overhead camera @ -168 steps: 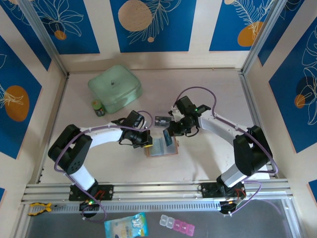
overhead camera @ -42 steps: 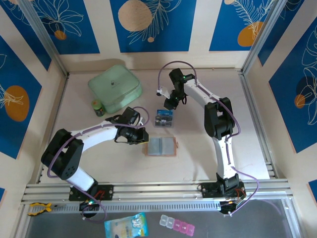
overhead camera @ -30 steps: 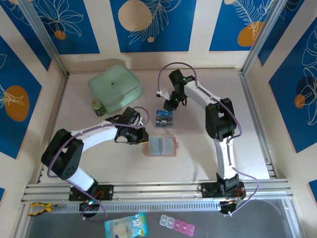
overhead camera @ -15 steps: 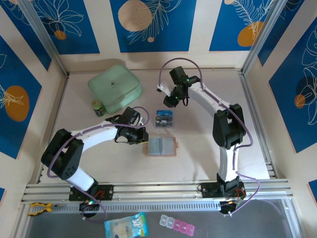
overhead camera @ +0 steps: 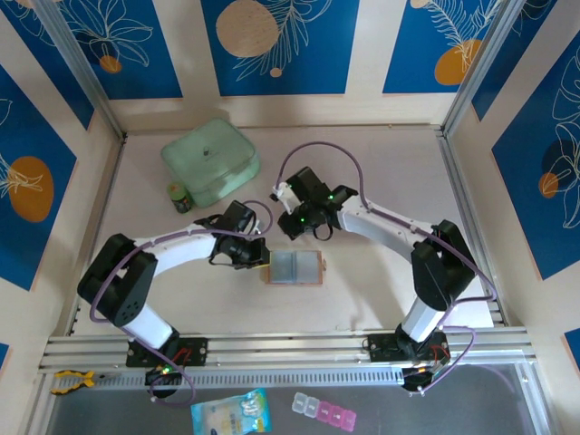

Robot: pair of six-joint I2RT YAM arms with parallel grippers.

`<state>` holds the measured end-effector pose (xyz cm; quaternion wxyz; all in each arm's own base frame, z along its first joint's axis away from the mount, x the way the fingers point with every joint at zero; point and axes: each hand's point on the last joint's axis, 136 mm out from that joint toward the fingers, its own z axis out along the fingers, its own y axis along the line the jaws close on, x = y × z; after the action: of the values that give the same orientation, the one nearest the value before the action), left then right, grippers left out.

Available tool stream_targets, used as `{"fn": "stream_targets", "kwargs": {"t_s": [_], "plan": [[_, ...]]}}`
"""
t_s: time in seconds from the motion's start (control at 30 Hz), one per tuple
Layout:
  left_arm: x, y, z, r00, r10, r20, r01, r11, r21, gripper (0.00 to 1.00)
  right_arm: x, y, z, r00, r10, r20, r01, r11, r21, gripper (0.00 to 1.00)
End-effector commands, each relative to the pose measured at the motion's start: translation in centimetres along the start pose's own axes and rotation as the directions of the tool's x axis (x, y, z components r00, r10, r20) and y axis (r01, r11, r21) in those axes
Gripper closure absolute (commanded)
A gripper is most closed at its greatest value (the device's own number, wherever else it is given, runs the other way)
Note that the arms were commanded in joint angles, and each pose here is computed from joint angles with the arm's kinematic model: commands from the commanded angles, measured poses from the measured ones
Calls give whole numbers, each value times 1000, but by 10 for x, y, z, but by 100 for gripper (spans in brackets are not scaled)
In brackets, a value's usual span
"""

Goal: Take the credit cards out of the card holder

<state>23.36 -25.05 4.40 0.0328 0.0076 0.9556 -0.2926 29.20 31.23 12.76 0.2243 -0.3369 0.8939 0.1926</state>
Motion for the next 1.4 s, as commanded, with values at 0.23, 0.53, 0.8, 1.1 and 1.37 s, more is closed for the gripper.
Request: {"fn": "stream_targets", "kwargs": {"t_s": [0.23,0.53,0.8,1.1,1.37], "plan": [[6,10,11,999,-31,-13,31,999,14,90,36,27,4,946,319,-52,-319,948,-5,100],[13,12,19,998,-44,-38,45,999,27,91,69,24,9,852,510,-116,-516,856,-26,97],[15,18,20,998,-51,-45,51,999,2,92,80,36,20,743,633,-216,-667,727,-163,72],[19,22,19,998,-54,-38,54,999,-3,93,80,42,31,714,638,-289,-697,690,-198,65],[17,21,19,998,-53,-30,53,999,-3,93,81,43,41,702,636,-321,-706,681,-194,66]]}}
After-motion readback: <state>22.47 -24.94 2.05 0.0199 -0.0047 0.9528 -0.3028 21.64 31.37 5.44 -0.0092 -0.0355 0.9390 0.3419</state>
